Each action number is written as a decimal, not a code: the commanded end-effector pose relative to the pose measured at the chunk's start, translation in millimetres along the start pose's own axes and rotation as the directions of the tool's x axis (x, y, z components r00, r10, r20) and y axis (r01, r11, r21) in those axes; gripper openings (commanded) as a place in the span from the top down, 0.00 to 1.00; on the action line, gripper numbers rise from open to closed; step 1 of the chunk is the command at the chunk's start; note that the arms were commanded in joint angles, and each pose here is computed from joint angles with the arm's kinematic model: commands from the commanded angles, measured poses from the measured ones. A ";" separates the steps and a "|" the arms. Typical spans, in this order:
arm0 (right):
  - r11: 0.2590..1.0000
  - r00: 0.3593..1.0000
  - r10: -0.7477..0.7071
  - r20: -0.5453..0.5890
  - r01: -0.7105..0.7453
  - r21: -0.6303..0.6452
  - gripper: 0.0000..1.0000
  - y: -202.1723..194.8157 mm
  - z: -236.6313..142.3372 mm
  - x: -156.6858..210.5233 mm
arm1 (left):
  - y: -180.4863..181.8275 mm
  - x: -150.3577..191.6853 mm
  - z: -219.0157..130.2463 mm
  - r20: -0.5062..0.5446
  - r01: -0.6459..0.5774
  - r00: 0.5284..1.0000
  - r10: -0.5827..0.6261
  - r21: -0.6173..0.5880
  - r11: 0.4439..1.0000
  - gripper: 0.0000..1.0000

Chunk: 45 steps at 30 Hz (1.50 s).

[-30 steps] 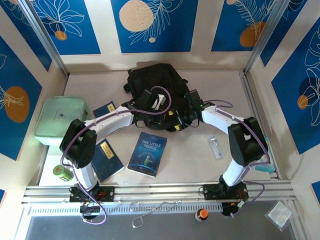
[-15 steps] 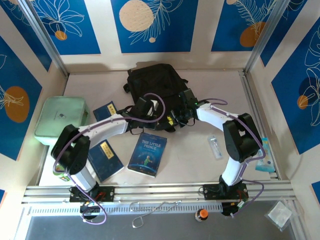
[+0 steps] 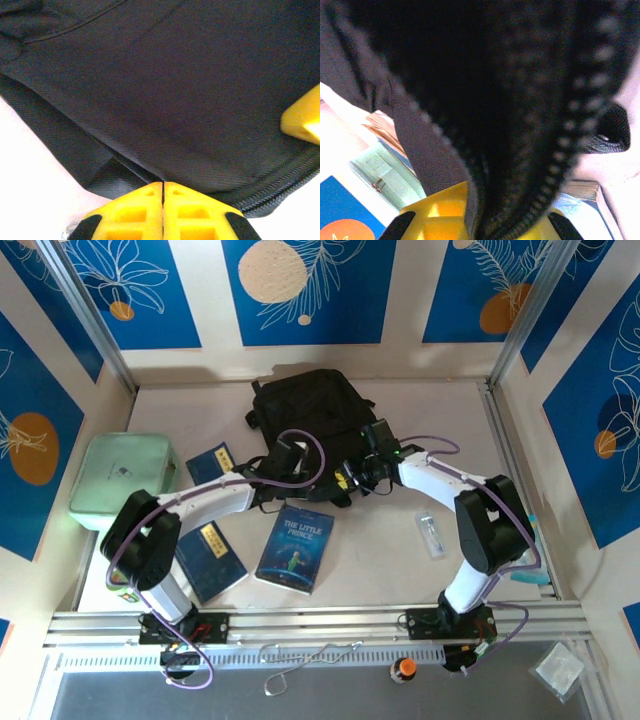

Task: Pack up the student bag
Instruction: Unzip the student bag at the top-center of the table.

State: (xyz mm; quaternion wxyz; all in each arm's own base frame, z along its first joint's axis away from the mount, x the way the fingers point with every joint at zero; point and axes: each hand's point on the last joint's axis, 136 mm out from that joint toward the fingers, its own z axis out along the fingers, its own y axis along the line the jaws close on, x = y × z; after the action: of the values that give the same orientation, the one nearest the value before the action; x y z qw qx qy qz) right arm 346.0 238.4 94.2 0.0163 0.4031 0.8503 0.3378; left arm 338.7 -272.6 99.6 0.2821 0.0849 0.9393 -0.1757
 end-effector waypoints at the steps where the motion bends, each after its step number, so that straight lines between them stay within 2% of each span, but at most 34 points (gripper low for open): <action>1: 0.999 0.996 -0.011 0.087 0.014 -0.039 0.98 4.8 -18.2 -20.1 | 50.0 26.4 9.2 -0.095 0.023 0.995 -0.041 -0.176 0.984 1.00; 6: 0.999 0.996 -0.016 0.093 0.020 -0.039 0.98 2.7 -18.6 -20.6 | 49.0 18.1 11.3 -0.082 0.034 0.995 -0.048 -0.165 0.986 1.00; 14: 1.000 0.997 -0.006 0.079 0.006 0.004 0.98 -10.7 -4.6 -24.0 | -13.1 -15.6 -23.1 -0.003 -0.076 0.997 0.076 0.098 0.992 1.00; 20: 1.000 0.995 -0.016 0.094 0.016 0.003 0.98 -9.8 -6.6 -28.4 | -14.2 -0.7 -23.0 -0.046 -0.071 0.996 0.078 0.124 0.990 1.00; 22: 1.000 0.995 -0.021 0.094 0.021 0.004 0.98 -9.1 -7.4 -28.3 | -2.5 11.4 -18.2 -0.090 -0.060 0.994 0.066 0.073 0.996 1.00; 26: 1.000 0.993 -0.026 0.112 0.026 0.005 0.98 -9.6 -11.7 -30.1 | 47.0 36.5 -6.8 -0.156 -0.042 0.988 0.019 -0.146 0.988 1.00; 29: 1.000 0.993 -0.028 0.111 0.028 0.003 0.99 -8.7 -12.6 -30.2 | 63.4 46.2 1.4 -0.191 -0.021 0.981 -0.020 -0.208 0.978 1.00; 34: 1.000 0.993 -0.023 0.112 0.022 0.008 0.99 -10.6 -13.0 -29.5 | 78.0 40.8 8.3 -0.190 -0.005 0.980 -0.053 -0.290 0.957 1.00; 41: 1.000 0.993 -0.020 0.119 0.020 0.005 0.99 -13.6 -17.6 -30.8 | 80.1 15.3 9.2 -0.155 -0.024 0.988 -0.020 -0.282 0.959 1.00; 45: 1.000 0.991 -0.019 0.130 0.018 0.009 0.99 -16.1 -18.7 -33.7 | 68.0 4.7 5.2 -0.129 -0.054 0.991 0.026 -0.221 0.974 1.00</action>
State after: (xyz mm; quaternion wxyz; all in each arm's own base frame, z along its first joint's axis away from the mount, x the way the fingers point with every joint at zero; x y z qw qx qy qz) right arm 349.6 232.2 91.1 0.0354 0.3890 0.8538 0.3442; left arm 354.9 -268.3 94.2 0.2601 0.0930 0.9480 -0.1581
